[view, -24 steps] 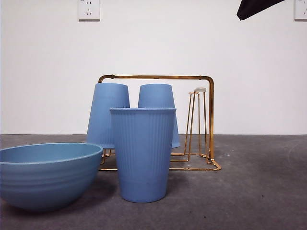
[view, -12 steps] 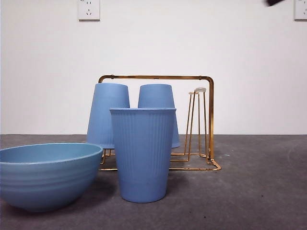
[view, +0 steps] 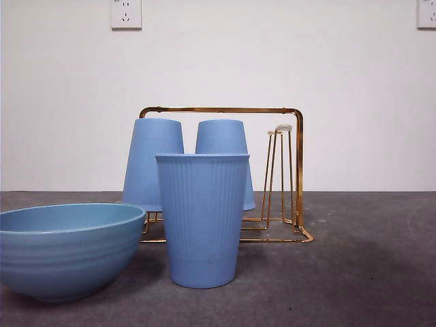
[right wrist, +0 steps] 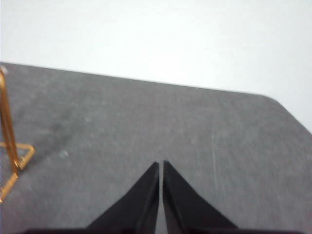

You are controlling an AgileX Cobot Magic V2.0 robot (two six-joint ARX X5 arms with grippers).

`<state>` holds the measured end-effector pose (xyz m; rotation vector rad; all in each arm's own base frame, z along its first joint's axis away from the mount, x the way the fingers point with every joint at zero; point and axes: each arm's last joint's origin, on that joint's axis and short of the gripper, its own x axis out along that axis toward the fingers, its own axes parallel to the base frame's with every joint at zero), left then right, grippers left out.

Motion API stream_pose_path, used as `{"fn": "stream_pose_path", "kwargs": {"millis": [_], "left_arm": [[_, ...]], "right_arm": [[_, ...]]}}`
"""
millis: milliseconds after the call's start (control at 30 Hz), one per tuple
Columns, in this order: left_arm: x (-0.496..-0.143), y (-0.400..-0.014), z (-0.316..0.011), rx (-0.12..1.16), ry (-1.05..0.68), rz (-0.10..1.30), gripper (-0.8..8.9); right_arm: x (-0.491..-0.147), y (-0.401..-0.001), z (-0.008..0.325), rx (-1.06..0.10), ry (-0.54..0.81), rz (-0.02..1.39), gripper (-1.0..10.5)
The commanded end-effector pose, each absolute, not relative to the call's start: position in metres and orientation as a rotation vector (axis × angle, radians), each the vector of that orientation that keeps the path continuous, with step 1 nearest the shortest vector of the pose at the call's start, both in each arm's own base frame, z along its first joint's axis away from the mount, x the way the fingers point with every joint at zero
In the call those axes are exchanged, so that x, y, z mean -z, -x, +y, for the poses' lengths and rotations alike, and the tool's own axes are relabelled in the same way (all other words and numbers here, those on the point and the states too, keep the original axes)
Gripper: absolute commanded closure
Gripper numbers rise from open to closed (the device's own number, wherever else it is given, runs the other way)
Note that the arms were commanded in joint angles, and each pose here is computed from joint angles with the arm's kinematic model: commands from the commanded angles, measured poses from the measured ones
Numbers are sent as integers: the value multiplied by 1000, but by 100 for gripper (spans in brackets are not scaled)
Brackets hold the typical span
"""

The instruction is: Right arm lift cup from the cupboard, then place it on the right of the bowl

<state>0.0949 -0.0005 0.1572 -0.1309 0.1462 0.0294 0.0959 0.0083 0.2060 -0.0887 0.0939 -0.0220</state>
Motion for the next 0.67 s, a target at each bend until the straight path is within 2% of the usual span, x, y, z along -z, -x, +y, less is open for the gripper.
{"fn": "stream_pose_path", "kwargs": {"millis": [33, 267, 667], "left_arm": [[-152, -96, 0, -29, 137, 154, 806], [-152, -96, 0, -29, 136, 153, 806], [-152, -96, 0, -29, 137, 152, 806]], "right_arm": [[-192, -94, 7, 32, 89, 81, 932], [-162, -97, 5, 58, -6, 47, 932], [-162, -97, 5, 59, -21, 42, 932]]}}
